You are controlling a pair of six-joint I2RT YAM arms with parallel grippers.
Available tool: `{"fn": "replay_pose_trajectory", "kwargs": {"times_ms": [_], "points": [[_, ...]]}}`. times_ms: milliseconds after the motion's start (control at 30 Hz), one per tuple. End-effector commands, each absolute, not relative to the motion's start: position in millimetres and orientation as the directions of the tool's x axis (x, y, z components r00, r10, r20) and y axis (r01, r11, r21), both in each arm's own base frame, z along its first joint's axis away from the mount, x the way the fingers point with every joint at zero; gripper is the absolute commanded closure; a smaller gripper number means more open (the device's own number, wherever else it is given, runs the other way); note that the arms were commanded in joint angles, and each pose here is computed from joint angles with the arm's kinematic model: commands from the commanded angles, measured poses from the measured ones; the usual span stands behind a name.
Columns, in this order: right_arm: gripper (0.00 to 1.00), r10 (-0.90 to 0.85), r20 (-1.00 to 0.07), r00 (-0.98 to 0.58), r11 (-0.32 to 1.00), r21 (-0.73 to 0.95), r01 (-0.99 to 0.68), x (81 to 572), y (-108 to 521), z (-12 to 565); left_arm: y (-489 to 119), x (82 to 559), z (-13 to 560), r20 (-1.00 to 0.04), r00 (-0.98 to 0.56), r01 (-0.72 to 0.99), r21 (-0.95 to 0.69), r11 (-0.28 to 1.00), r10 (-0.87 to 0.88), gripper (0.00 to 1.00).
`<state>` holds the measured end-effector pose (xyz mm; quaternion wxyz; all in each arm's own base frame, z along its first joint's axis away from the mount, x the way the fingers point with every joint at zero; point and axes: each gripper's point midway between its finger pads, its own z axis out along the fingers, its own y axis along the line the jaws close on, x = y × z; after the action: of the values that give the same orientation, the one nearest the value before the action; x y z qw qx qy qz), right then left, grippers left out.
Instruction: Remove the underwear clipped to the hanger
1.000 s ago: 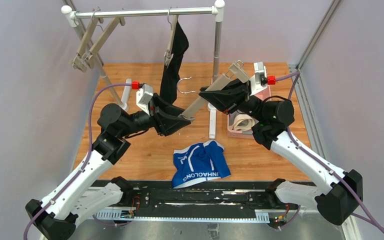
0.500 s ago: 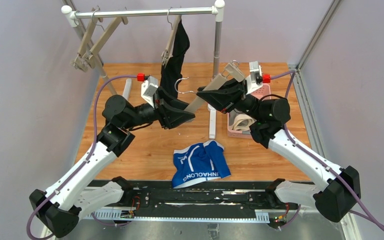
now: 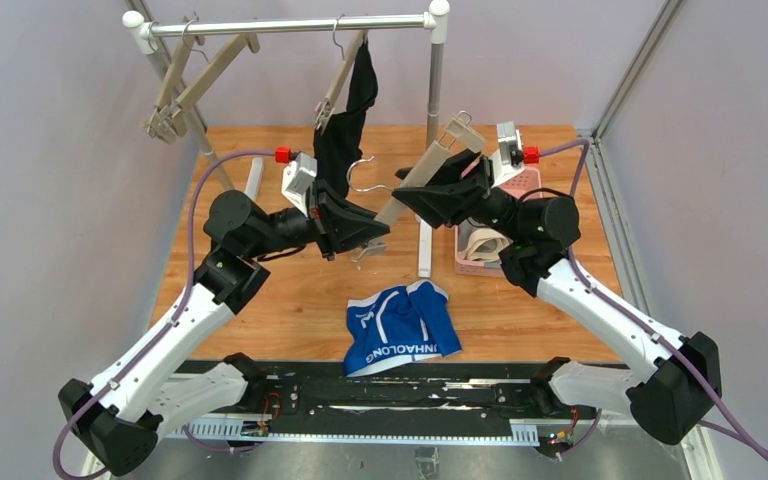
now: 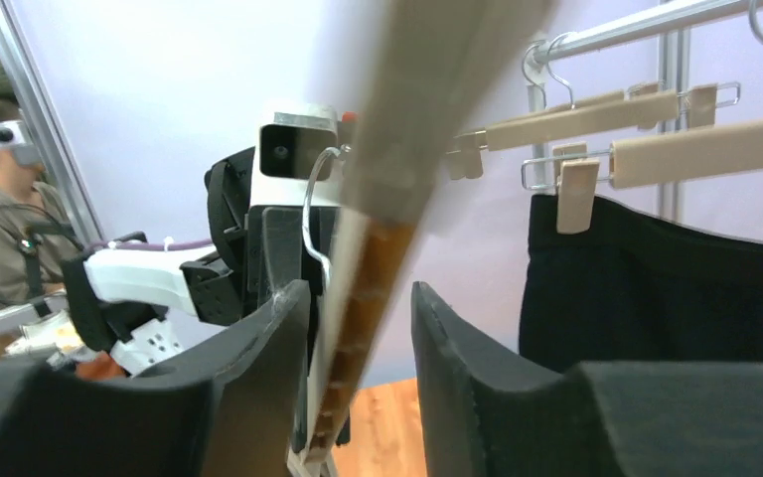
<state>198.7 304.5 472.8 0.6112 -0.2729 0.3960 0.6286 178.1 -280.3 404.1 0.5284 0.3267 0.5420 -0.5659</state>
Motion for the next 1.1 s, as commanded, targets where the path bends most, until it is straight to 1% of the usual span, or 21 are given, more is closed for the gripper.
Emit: {"fn": "replay_pose_trajectory", "kwargs": {"times_ms": [0,33,100,167,233,300,367,433,567,700,800,900,1067], "points": [[0.4,0.527,-0.849,-0.045,0.148,0.144,-0.978,207.5,301.6,461.0,-267.2,163.4,443.1,-0.928,-0.194,0.954,-0.254,0.158,-0.319,1.0],[0.36,0.514,-0.857,-0.037,0.159,0.138,-0.978,206.3,300.1,457.8,-265.3,162.7,442.7,-0.932,-0.198,0.95,-0.259,0.173,-0.305,1.0],[0.34,0.458,-0.888,-0.036,0.184,0.135,-0.974,205.9,300.0,444.3,-258.9,163.7,430.5,-0.941,-0.231,0.928,-0.289,0.235,-0.246,1.0],[0.33,0.365,-0.93,-0.047,0.235,0.141,-0.962,208.3,299.8,421.6,-243.2,167.8,418.2,-0.959,-0.224,0.894,-0.273,0.354,-0.174,1.0],[0.33,0.236,-0.97,-0.061,0.332,0.139,-0.933,214.0,296.6,389.5,-220.2,172.6,402.1,-0.964,-0.246,0.828,-0.263,0.495,-0.101,1.0],[0.32,0.085,-0.993,-0.084,0.434,0.113,-0.894,219.0,290.4,351.5,-196.1,169.4,394.3,-0.965,-0.257,0.769,-0.238,0.594,-0.054,1.0],[0.32,-0.059,-0.991,-0.119,0.509,0.073,-0.858,222.0,282.5,312.0,-174.5,160.7,389.5,-0.963,-0.267,0.722,-0.221,0.656,-0.031,1.0],[0.31,-0.179,-0.967,-0.183,0.533,0.061,-0.844,216.9,278.6,272.5,-155.2,150.5,384.4,-0.957,-0.291,0.675,-0.219,0.704,-0.019,1.0],[0.3,-0.38,-0.888,-0.259,0.522,0.025,-0.853,197.8,280.0,201.3,-122.0,137.3,375.2,-0.94,-0.34,0.567,-0.23,0.791,-0.029,1.0],[0.29,-0.514,-0.821,-0.249,0.449,-0.01,-0.893,172.7,296.6,157.1,-91.6,138.6,360.9,-0.929,-0.368,0.431,-0.207,0.878,-0.039,1.0],[0.28,-0.569,-0.784,-0.249,0.406,-0.005,-0.914,161.4,307.6,134.5,-69.2,145.6,357.7,-0.933,-0.355,0.318,-0.173,0.932,-0.052,1.0],[0.27,-0.601,-0.754,-0.266,0.374,0.03,-0.927,153.0,315.1,116.5,-50.5,153.6,352.4,-0.932,-0.362,0.216,-0.116,0.969,-0.031,1.0],[0.27,-0.659,-0.696,-0.284,0.323,0.079,-0.943,137.7,325.4,85.4,-38.1,163.8,348.3,-0.929,-0.37,0.128,-0.068,0.989,-0.015,1.0]]}}
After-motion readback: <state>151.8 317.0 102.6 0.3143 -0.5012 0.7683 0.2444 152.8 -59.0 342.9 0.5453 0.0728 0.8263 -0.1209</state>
